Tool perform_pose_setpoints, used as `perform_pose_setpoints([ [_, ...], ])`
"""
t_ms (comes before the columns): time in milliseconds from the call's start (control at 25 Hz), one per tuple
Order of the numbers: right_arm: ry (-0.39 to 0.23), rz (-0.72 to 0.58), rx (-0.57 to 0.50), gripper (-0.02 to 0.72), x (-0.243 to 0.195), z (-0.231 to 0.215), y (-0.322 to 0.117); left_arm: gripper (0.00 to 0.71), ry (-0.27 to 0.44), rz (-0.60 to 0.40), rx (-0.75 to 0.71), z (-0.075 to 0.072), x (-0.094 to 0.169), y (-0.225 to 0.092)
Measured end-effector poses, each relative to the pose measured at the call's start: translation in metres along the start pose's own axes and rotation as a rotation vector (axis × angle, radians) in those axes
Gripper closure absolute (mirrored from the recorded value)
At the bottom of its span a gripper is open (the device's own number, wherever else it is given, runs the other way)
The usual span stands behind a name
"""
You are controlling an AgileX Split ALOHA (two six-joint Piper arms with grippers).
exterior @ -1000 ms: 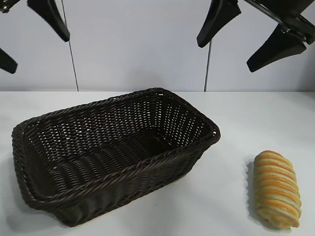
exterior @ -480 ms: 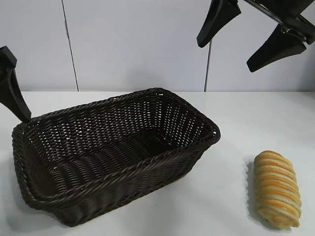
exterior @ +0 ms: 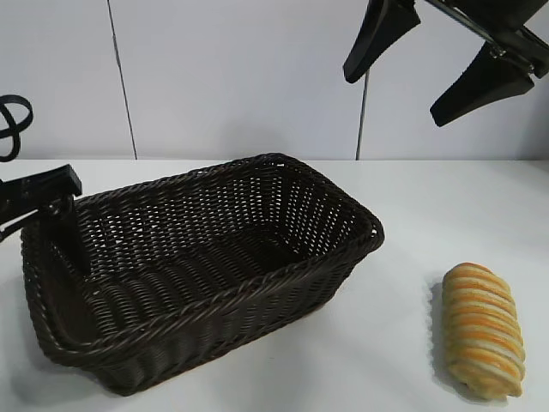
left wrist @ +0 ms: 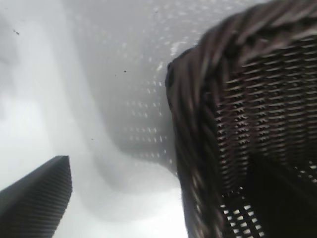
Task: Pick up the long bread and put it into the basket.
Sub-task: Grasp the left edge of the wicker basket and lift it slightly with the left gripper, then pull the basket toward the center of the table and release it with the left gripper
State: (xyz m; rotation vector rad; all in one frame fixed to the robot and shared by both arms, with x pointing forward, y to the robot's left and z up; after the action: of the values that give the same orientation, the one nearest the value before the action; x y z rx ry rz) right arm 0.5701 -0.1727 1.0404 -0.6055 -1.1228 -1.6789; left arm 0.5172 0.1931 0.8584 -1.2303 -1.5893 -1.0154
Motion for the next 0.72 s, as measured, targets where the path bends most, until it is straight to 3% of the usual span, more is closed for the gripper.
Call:
perform_pose_setpoints([
  [120, 0.000, 0.000, 0.000, 0.008, 0.000, 0.000, 0.000, 0.223, -0.001, -0.007, 0.002, 0.000, -0.002, 0.001],
  [280, 0.000, 0.000, 0.000, 0.008, 0.000, 0.000, 0.000, 0.518, -0.014, -0.024, 0.009, -0.004, 0.000, 0.006],
  [360, 0.000, 0.000, 0.000, 0.008, 0.000, 0.000, 0.000, 0.599, -0.020, -0.032, 0.005, -0.007, 0.002, 0.010],
  [720, 0.000, -0.001, 0.000, 0.008, 0.000, 0.000, 0.000, 0.609, -0.049, -0.010, -0.119, -0.027, 0.021, 0.029],
])
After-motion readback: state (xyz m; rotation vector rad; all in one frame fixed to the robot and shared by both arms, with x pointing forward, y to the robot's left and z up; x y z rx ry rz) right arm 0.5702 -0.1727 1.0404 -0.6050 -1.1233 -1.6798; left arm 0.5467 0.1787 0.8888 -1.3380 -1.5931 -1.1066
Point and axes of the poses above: a point on each arm's last joint axis where the gripper is mounted, x pointing back along that axis away from the gripper, z along the wrist's bending axis when the last joint is at zero, y = z × x, the point moved 5 cm from there along -x, pointing out along that axis toward the gripper, and after that the axes turned 7 degrees about -x, right-handed, at the moved point
